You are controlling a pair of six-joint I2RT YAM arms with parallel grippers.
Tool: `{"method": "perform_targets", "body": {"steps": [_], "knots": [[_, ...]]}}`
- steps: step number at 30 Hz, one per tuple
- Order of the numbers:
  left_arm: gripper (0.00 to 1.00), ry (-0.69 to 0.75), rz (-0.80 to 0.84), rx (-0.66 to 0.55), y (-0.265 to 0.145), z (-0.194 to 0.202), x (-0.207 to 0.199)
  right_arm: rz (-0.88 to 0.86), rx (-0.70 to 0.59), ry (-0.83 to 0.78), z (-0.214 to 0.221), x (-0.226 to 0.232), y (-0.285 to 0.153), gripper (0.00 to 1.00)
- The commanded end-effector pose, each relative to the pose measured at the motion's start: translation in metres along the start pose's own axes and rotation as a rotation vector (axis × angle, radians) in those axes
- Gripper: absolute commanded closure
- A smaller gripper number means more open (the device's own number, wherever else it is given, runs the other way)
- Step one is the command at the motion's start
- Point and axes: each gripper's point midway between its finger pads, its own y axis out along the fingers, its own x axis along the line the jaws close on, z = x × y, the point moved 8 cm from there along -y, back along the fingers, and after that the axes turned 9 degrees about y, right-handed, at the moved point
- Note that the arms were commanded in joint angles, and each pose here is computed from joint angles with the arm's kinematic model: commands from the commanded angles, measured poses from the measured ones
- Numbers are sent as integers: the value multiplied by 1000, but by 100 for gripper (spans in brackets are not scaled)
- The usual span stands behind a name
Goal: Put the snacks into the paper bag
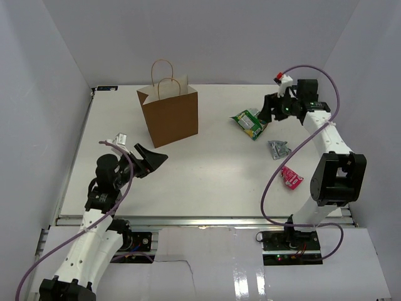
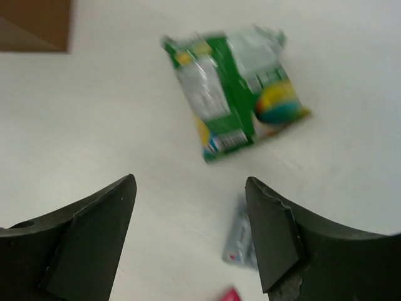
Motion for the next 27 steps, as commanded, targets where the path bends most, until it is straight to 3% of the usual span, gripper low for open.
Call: {"method": "perform_targets", "body": {"steps": [1,8,13,24,27], "knots": [[5,22,68,20,4,2,-2,270,169,72,45,-39,-41,23],[5,0,91,51,14,5,1,494,307,114,106,-60,-63,20],[5,-13,93,60,15,10,3,509,385,154,139,-71,-56,20],[5,-33,101,51,10,15,4,435,351,124,122,-106,-13,26],[5,-54,97,51,11,14,3,418,356,140,124,-113,-2,32]]}}
